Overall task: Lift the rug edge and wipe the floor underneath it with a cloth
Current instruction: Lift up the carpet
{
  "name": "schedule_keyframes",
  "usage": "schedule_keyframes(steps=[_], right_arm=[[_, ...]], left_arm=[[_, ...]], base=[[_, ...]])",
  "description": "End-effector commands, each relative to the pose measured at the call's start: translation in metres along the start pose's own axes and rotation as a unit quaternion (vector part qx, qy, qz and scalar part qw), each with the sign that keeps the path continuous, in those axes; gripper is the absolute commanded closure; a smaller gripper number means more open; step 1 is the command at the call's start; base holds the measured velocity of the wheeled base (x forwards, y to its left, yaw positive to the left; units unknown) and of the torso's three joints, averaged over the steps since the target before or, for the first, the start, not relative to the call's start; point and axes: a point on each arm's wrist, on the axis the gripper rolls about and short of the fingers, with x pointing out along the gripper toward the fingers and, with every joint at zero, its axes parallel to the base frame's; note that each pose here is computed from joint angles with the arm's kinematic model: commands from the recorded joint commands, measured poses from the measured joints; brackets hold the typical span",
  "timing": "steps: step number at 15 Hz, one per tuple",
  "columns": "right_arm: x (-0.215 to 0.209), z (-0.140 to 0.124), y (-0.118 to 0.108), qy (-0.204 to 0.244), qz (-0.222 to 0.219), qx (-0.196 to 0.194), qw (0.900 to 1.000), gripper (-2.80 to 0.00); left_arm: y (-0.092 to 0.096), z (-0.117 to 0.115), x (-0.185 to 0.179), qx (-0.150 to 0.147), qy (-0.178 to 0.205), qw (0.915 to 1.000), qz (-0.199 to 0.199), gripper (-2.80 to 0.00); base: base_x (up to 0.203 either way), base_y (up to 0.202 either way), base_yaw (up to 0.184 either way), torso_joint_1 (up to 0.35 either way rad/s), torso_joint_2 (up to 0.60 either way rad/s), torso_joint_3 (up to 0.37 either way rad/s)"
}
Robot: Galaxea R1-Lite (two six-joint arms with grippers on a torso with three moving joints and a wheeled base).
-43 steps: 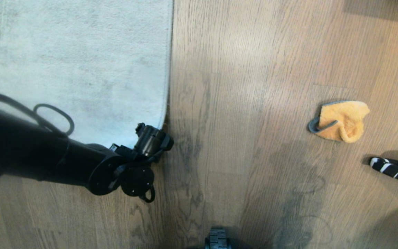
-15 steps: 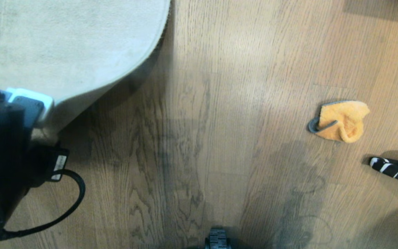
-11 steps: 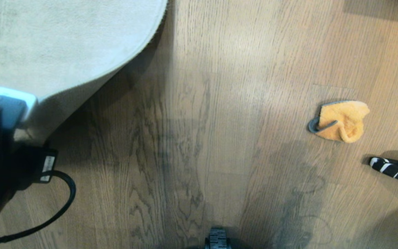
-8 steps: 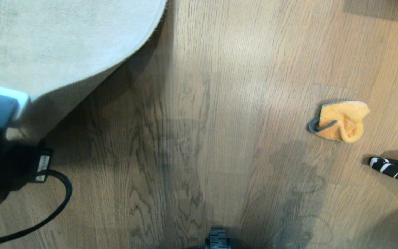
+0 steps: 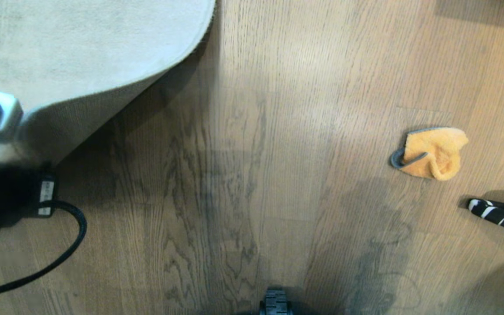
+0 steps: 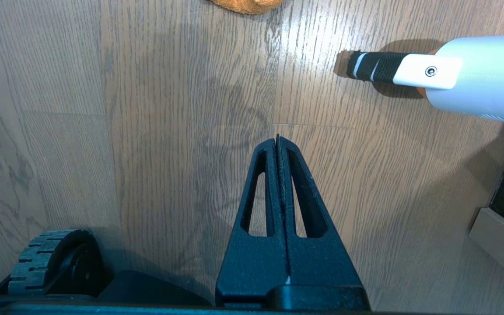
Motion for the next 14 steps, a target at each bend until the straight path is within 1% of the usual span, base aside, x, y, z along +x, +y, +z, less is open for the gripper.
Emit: schedule_keyframes(steps=[1, 2, 3, 5, 7, 9, 12, 14], right_arm=[[0.000, 0.000, 0.000, 0.000, -0.001, 0.000, 1.000, 0.00], [0.000, 0.000, 0.000, 0.000, -0.001, 0.000, 1.000, 0.00], [0.000, 0.000, 0.000, -0.001, -0.001, 0.000, 1.000, 0.00], [0.000, 0.000, 0.000, 0.000, 0.000, 0.000, 1.000, 0.00], [0.000, 0.000, 0.000, 0.000, -0.001, 0.000, 1.000, 0.00], [0.000, 0.000, 0.000, -0.001, 0.000, 0.000, 1.000, 0.00], [0.000, 0.000, 0.000, 0.000, -0.001, 0.000, 1.000, 0.00], [0.000, 0.000, 0.000, -0.001, -0.001, 0.000, 1.000, 0.00]], left_arm=[[0.004, 0.008, -0.004, -0.025, -0.016, 0.9995, -0.001, 0.00], [0.006, 0.008, -0.008, -0.036, -0.028, 0.9989, -0.009, 0.00], [0.009, 0.003, -0.013, -0.040, -0.039, 0.9981, -0.026, 0.00], [0.016, -0.008, -0.022, -0.041, -0.062, 0.9956, -0.057, 0.00], [0.020, -0.004, -0.023, -0.058, -0.085, 0.9932, -0.054, 0.00], [0.024, -0.003, -0.022, -0.064, -0.085, 0.9933, -0.044, 0.00], [0.024, -0.004, -0.021, -0.063, -0.083, 0.9938, -0.040, 0.00], [0.021, -0.005, -0.019, -0.056, -0.079, 0.9945, -0.041, 0.00]], base=[[0.000, 0.000, 0.000, 0.000, 0.00, 0.000], [0.000, 0.000, 0.000, 0.000, 0.00, 0.000], [0.000, 0.000, 0.000, 0.000, 0.00, 0.000], [0.000, 0.000, 0.000, 0.000, 0.00, 0.000], [0.000, 0.000, 0.000, 0.000, 0.00, 0.000], [0.000, 0.000, 0.000, 0.000, 0.00, 0.000], [0.000, 0.000, 0.000, 0.000, 0.00, 0.000], [0.000, 0.000, 0.000, 0.000, 0.00, 0.000]])
